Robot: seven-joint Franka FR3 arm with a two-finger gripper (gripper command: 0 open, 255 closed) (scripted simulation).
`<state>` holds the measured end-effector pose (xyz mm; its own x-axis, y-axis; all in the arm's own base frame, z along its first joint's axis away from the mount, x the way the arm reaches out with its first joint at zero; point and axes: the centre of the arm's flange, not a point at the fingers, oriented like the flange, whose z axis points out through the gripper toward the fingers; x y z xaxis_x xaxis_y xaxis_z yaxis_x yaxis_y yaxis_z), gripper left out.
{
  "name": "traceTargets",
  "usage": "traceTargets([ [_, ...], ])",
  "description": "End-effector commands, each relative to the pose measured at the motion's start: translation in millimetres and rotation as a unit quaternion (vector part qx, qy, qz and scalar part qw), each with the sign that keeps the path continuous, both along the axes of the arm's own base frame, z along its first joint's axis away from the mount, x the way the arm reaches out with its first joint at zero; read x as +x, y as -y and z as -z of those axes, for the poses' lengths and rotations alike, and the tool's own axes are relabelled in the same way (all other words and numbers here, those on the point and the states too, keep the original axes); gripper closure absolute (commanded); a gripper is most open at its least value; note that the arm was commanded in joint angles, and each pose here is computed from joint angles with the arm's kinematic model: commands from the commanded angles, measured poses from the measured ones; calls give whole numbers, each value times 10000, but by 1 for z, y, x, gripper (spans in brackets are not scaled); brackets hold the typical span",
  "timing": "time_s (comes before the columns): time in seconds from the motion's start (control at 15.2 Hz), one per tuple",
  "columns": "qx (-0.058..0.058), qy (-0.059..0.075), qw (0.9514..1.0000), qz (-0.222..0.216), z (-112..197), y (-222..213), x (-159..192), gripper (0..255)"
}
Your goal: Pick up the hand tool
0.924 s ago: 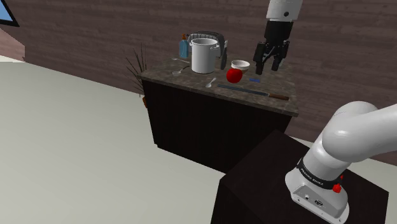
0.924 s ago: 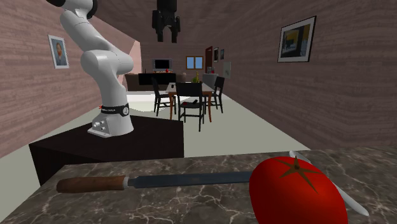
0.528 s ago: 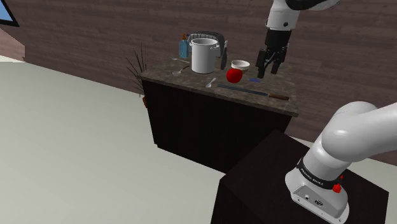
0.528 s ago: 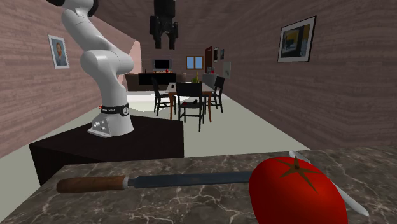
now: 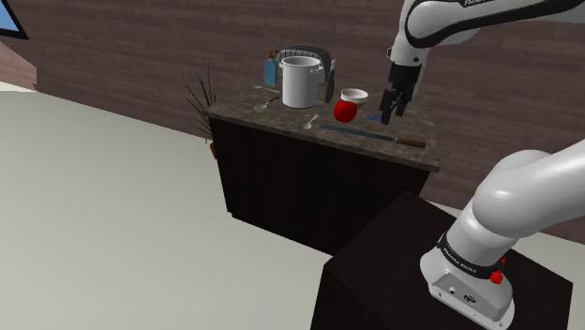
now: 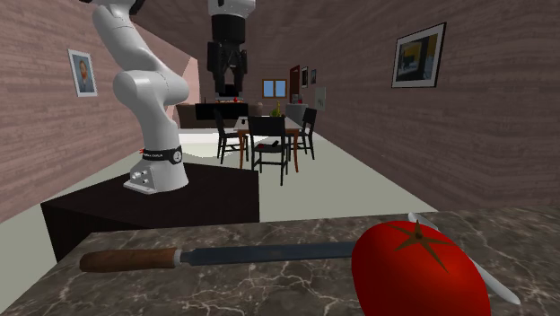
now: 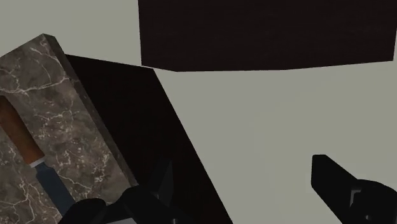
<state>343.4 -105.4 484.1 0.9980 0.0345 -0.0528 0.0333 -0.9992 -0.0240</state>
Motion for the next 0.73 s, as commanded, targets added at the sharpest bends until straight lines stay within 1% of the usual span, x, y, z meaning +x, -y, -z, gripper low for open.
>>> traceTargets([
  [0.0,-37,24,9999,-157,14,19,8,0],
  [0.33,-115,68,9986,-517,49,66,33,0],
  [0.66,-192,113,9959,-876,83,111,61,0],
])
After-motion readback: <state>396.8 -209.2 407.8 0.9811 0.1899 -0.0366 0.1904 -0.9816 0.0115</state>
